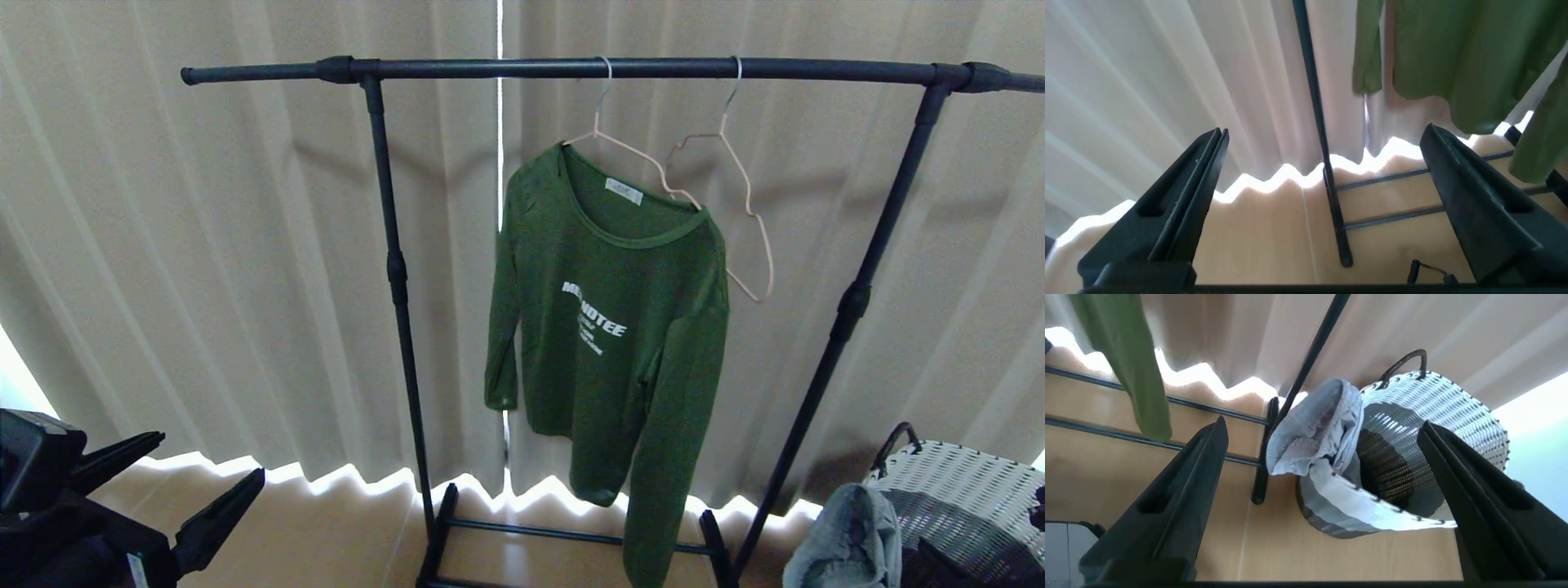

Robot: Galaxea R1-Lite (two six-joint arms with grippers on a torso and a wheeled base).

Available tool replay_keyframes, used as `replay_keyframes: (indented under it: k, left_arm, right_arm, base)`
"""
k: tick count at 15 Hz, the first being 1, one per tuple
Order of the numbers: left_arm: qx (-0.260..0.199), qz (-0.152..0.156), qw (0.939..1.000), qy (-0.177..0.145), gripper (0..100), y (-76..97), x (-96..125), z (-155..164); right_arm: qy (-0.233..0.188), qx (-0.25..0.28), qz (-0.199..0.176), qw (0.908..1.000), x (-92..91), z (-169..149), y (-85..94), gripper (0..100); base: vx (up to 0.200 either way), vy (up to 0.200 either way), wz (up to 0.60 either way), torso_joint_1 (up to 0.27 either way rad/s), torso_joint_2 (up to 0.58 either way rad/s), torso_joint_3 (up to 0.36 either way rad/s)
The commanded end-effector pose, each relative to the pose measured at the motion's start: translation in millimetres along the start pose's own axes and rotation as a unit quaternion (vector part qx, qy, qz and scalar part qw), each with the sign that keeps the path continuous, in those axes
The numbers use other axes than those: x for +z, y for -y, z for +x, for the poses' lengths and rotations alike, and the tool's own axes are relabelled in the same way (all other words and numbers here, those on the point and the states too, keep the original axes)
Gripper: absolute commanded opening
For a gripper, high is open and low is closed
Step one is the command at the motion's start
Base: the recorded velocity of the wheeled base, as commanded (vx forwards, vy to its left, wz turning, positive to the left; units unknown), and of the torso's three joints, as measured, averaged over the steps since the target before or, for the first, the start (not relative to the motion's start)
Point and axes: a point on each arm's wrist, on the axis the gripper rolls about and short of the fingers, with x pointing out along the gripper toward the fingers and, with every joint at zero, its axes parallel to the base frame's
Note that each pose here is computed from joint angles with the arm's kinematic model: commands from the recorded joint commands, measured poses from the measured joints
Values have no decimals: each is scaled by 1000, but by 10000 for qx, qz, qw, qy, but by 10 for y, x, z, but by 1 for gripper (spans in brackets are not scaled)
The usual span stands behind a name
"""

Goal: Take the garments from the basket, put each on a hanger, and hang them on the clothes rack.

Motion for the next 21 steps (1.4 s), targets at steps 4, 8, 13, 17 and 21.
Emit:
replay_keyframes:
  k: [4,8,13,17,21]
  left_arm:
    - [-1,5,10000,5,100,1,-1,-4]
    - [1,5,10000,13,100,1,-3,-8]
    - [-5,22,10000,22,100,3,-4,-13]
    - [-11,14,10000,-8,100,5,-12,-10]
    - [-81,25,10000,-49,100,23,-39,-17]
  right_arm:
    - [-5,1,-10,10000,-2,0,-1,100]
    - [-5,1,-10,10000,-7,-2,-1,100]
    - [-5,1,-10,10000,-7,-2,-1,100]
    - [-13,3,-12,10000,-7,0,-2,100]
    - [-27,6,-69,10000,-20,-3,-4,100]
  base:
    - [0,-200,0,1,5,1]
    - [0,-200,0,0,0,4]
    - [0,0,0,0,0,0]
    - [0,0,0,0,0,0]
    - [0,0,0,0,0,0]
